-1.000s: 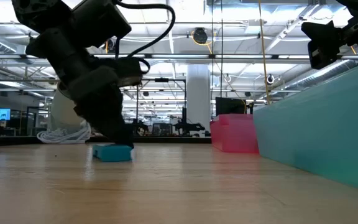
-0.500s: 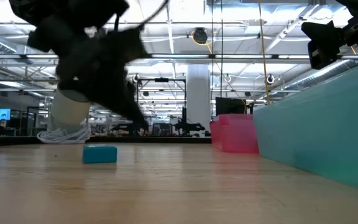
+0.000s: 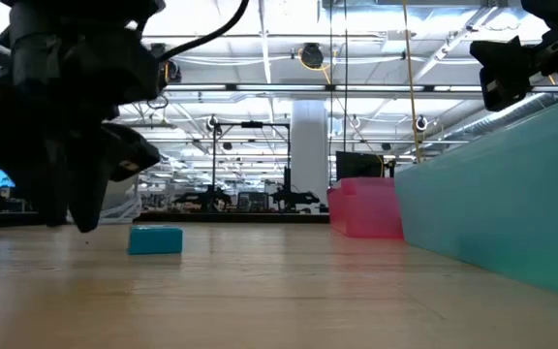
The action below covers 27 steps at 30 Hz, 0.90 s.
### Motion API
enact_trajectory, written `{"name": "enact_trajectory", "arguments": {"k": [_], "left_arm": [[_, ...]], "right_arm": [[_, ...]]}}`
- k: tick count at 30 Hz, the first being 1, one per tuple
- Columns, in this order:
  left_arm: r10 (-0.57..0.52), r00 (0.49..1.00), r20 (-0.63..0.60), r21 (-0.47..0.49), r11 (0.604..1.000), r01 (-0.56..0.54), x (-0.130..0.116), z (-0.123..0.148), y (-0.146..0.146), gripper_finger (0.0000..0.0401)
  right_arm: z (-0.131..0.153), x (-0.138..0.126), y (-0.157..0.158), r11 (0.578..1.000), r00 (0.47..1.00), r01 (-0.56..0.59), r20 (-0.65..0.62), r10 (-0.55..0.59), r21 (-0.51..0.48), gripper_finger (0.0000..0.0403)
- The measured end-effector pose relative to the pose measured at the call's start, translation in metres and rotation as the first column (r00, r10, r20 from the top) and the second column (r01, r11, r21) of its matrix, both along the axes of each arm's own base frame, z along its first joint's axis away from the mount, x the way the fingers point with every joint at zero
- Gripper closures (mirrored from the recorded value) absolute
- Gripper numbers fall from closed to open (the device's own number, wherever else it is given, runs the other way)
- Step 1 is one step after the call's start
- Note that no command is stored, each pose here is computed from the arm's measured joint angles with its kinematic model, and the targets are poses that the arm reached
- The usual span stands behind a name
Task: Pick & Place Office items
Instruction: Put the blue digital clock into the green bin
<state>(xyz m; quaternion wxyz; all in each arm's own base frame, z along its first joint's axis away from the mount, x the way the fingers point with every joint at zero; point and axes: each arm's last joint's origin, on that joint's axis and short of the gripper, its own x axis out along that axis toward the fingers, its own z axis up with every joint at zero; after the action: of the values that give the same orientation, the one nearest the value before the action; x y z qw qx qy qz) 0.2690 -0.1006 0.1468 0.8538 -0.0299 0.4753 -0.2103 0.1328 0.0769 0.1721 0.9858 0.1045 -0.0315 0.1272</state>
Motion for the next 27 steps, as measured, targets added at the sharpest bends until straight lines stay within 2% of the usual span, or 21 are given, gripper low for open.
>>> {"name": "enact_trajectory", "arguments": {"k": [2, 4, 14, 20, 22, 27], "left_arm": [[0.013, 0.998, -0.063, 0.051, 0.999, -0.01, -0.007, -0.004, -0.001, 0.0294], [0.048, 0.996, -0.075, 0.089, 0.995, -0.041, -0.009, -0.005, -0.003, 0.0299], [0.125, 0.985, 0.116, 0.146, 0.979, -0.141, 0.003, 0.002, -0.005, 0.0308], [0.207, 0.962, 0.176, 0.259, 0.933, -0.248, 0.004, 0.002, 0.002, 0.0308], [0.204, 0.963, 0.176, 0.266, 0.932, -0.246, 0.004, 0.002, 0.002, 0.0308], [0.111, 0.983, 0.144, 0.241, 0.96, -0.143, 0.003, 0.001, -0.001, 0.0308]], "right_arm": [[0.0, 0.0, 0.0, 1.0, 1.0, 0.0, 0.001, 0.0, 0.001, 0.0161], [0.0, 0.0, 0.0, 1.0, 1.0, 0.0, 0.001, 0.0, 0.001, 0.0161], [0.0, 0.0, 0.0, 1.0, 1.0, 0.0, 0.002, 0.0, 0.003, 0.0161], [0.0, 0.0, 0.0, 1.0, 1.0, 0.0, 0.003, 0.0, 0.004, 0.0161], [0.0, 0.0, 0.0, 1.0, 1.0, -0.001, 0.003, 0.001, 0.004, 0.0161], [0.0, 0.0, 0.0, 1.0, 1.0, 0.0, 0.002, 0.0, 0.004, 0.0161]]}}
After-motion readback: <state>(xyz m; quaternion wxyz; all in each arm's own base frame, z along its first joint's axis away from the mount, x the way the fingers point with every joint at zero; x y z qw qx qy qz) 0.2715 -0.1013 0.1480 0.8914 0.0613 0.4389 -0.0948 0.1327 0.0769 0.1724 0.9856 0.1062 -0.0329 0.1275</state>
